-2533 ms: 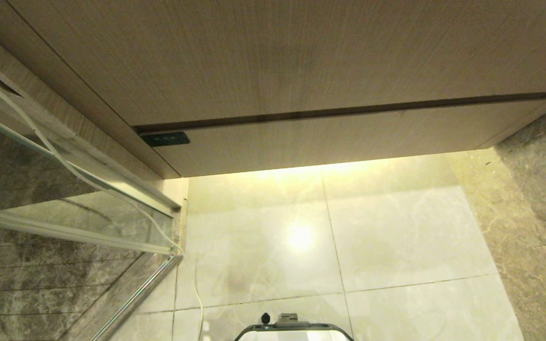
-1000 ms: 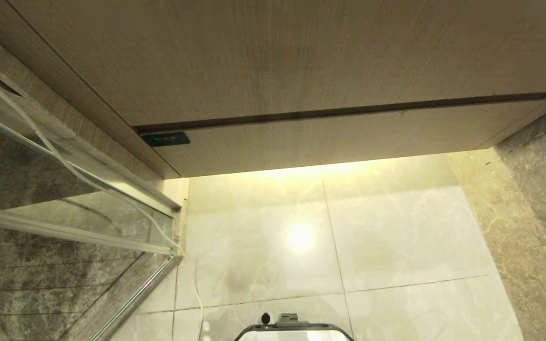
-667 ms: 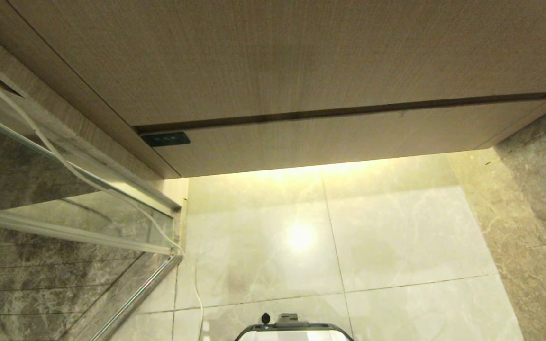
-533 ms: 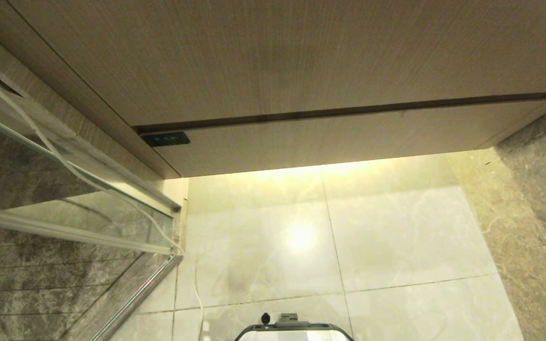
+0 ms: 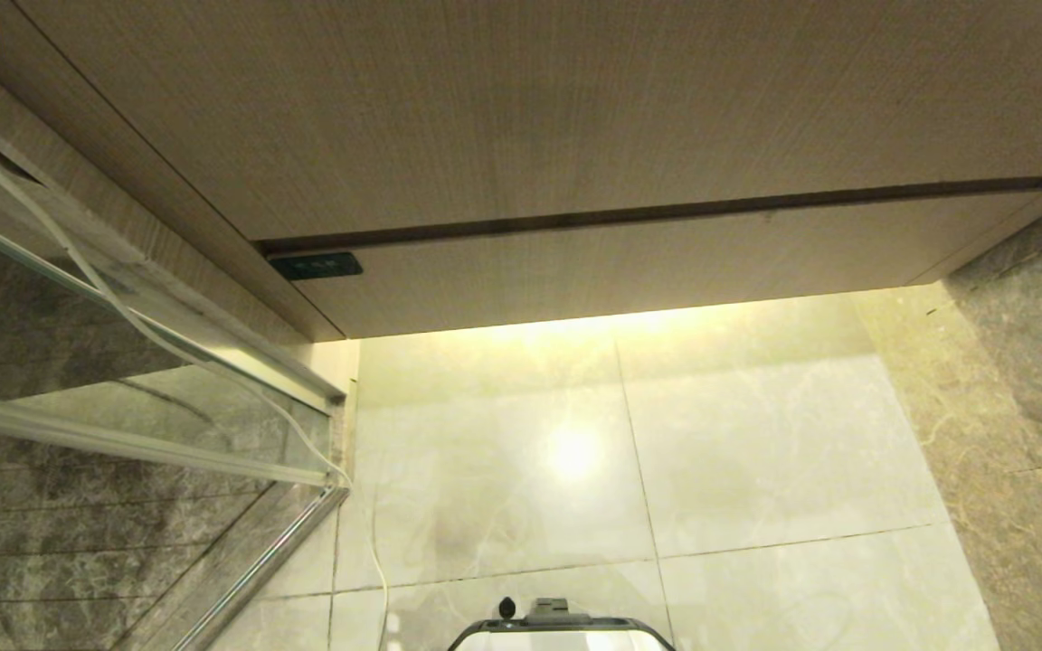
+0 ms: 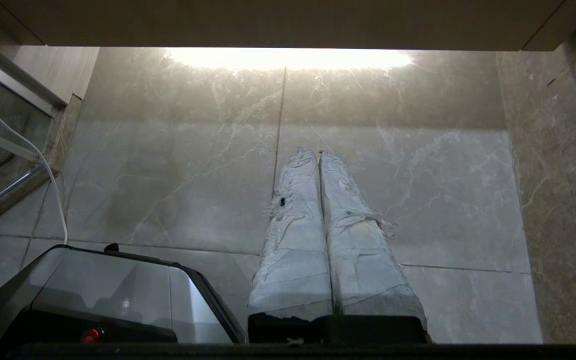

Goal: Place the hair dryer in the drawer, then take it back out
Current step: Pull open the drawer

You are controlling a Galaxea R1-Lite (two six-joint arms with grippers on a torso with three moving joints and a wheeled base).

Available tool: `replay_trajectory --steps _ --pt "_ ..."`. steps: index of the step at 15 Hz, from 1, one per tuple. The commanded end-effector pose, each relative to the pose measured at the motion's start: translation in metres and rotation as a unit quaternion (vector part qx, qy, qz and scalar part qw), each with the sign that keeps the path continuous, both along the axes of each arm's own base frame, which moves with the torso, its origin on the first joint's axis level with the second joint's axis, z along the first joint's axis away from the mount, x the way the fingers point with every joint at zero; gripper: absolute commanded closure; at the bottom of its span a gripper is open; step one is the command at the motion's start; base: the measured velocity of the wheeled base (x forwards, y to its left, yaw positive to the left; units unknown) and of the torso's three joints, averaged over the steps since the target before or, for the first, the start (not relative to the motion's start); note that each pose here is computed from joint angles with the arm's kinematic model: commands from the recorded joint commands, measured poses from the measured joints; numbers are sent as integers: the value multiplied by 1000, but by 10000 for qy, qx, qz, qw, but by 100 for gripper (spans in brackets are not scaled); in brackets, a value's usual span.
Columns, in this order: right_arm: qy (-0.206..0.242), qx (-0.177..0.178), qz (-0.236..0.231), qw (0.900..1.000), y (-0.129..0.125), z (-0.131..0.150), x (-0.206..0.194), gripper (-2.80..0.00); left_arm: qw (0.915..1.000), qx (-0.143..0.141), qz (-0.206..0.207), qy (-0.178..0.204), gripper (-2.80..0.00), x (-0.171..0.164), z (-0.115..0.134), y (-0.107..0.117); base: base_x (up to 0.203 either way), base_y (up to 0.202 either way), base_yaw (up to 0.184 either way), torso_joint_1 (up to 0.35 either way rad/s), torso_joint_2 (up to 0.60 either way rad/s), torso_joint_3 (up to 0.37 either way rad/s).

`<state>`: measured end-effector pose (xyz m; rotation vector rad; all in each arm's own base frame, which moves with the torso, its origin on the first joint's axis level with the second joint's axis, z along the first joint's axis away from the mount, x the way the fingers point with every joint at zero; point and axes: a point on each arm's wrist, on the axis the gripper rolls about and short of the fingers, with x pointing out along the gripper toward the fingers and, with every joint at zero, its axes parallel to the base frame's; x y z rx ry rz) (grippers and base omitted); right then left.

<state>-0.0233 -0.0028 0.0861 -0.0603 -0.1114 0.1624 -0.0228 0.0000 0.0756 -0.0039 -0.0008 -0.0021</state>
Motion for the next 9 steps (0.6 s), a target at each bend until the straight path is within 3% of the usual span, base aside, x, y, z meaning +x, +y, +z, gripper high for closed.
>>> replay_trajectory --steps 1,7,9 --pt "1 4 -2 10000 0 -12 0 0 10000 -4 3 4 0 0 0 0 0 0 0 0 0 0" --pt "-7 -1 -18 10000 0 -12 0 0 10000 -4 -5 -3 0 0 0 0 0 0 0 0 0 0" --pt "-155 7 -7 9999 -1 2 -5 0 10000 -4 -5 -3 0 0 0 0 0 0 0 0 0 0"
